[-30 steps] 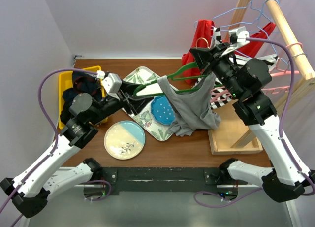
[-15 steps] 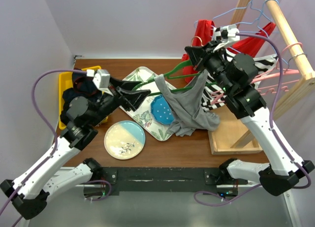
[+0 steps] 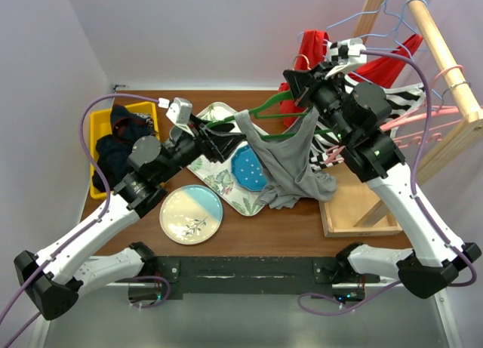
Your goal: Remove the tank top from the hanger
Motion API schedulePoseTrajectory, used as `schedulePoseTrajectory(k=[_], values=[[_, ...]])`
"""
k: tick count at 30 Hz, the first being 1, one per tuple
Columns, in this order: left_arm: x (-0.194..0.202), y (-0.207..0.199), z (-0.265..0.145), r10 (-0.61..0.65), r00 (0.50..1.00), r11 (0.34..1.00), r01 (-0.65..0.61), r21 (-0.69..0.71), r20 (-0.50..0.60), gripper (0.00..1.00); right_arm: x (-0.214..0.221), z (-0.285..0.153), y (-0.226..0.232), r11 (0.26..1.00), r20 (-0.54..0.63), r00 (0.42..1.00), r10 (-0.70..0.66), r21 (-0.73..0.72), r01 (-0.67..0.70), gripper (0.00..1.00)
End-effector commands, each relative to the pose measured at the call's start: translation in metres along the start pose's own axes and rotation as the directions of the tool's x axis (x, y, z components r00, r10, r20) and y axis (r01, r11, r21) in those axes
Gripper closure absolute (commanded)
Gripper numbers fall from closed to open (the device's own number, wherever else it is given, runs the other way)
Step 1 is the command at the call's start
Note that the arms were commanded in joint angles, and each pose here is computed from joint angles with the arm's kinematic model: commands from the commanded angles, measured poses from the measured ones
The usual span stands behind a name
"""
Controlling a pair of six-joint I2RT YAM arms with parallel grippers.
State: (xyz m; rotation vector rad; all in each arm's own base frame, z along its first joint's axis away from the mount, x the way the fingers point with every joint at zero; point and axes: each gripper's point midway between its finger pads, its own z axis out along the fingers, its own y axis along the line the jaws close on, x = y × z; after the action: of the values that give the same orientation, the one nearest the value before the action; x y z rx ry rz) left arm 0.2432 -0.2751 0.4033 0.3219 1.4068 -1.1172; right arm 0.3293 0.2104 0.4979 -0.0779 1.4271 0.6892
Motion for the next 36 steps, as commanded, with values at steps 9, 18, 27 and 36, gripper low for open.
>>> schedulePoseTrajectory(k=[9, 18, 27, 36], values=[[-0.062, 0.008, -0.048, 0.152, 0.983, 0.97, -0.13, -0.205, 0.1, 0.33, -0.036, 0.006, 0.015, 0.999, 0.115, 0.993, 0.029, -0.025, -0.027, 1.0], [-0.064, -0.008, -0.057, 0.093, 0.993, 0.984, -0.08, -0.16, 0.073, 0.35, -0.022, 0.023, 0.019, 0.999, 0.092, 0.995, 0.047, -0.026, -0.045, 1.0], [-0.045, -0.016, -0.041, -0.046, 0.996, 0.996, 0.052, -0.073, 0.082, 0.37, -0.013, 0.026, 0.013, 0.999, 0.079, 0.996, 0.042, 0.024, -0.044, 1.0], [-0.029, 0.012, -0.028, -0.109, 0.988, 0.977, 0.127, -0.169, 0.11, 0.36, -0.009, 0.019, 0.014, 0.998, 0.08, 0.995, 0.055, 0.015, -0.056, 1.0]])
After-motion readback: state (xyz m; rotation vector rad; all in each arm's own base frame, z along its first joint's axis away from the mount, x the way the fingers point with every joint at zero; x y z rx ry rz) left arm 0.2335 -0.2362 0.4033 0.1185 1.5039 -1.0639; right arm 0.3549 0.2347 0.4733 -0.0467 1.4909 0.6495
